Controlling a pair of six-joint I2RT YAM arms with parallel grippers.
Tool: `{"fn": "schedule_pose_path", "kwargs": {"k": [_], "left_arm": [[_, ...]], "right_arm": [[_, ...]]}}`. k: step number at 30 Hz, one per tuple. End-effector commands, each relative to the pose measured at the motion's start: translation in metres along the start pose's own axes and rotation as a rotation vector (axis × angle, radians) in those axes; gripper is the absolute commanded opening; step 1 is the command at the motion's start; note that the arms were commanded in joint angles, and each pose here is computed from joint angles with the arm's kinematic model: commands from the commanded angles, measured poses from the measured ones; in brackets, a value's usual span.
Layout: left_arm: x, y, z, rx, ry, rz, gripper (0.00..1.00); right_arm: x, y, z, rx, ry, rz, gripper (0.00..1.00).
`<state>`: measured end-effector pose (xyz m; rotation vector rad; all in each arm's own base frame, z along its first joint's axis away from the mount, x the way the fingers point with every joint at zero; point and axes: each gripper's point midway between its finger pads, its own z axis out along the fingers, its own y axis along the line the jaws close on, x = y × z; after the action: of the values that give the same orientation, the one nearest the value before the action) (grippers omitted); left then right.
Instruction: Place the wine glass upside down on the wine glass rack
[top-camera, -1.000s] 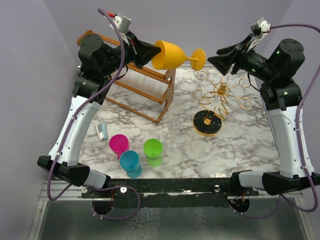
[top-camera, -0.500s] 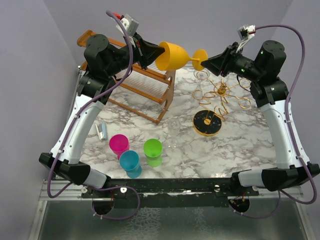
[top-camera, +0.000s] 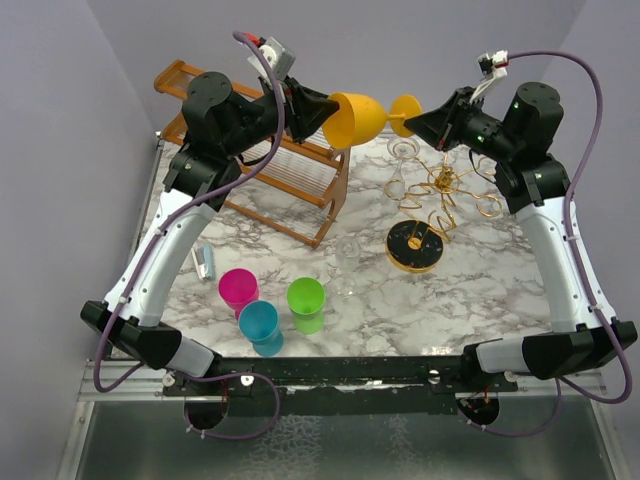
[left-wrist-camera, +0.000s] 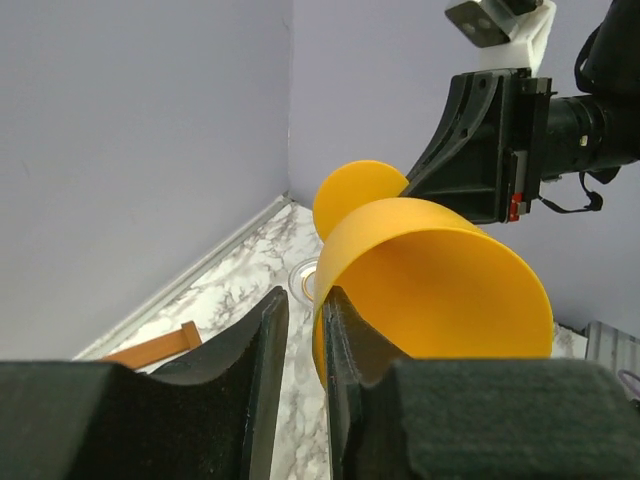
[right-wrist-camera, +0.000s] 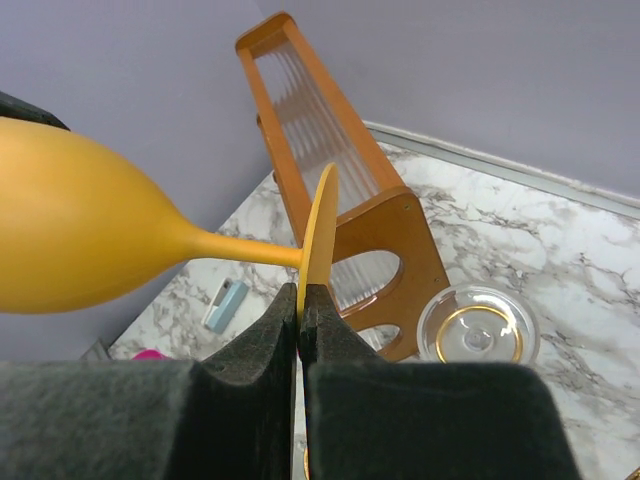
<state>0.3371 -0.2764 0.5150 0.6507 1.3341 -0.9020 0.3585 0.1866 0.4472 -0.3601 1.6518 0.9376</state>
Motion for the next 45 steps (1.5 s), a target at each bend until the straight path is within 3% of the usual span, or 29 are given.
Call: {"fn": "schedule_pose_path", "kwargs": {"k": [1,6,13,19,26,33,40,45], "left_arm": [[0.002,0.009,-0.011,-0.079,0.013,0.01,0.29],[0.004,0.011,-0.031,-0.141,0.05,0.054,0.55],[0.016,0.038,-0.072,-0.352,0.146,0.178,0.78],[0.041,0.048,-0.099,-0.415,0.267,0.282,0.84],[0.058,0.055,-0.119,-0.454,0.353,0.354,0.89],[0.071,0.061,-0.122,-0.464,0.397,0.379,0.89],[0.074,0.062,-0.122,-0.461,0.407,0.386,0.89],[0.074,0.062,-0.122,-0.459,0.408,0.393,0.89]], "right_arm": [[-0.018,-0.01,-0.009,0.09,-0.076,-0.07,0.01],[-0.027,-0.035,-0.022,0.178,-0.105,-0.095,0.01],[-0.066,-0.067,-0.052,0.367,-0.201,-0.261,0.01],[-0.111,-0.076,-0.077,0.533,-0.227,-0.543,0.01],[-0.172,-0.095,-0.134,0.899,-0.284,-0.902,0.03],[-0.179,-0.136,-0.16,1.2,-0.138,-1.2,0.1],[-0.165,-0.156,-0.149,1.234,-0.004,-1.454,0.08],[-0.141,-0.171,-0.126,1.144,0.131,-1.642,0.01]]}}
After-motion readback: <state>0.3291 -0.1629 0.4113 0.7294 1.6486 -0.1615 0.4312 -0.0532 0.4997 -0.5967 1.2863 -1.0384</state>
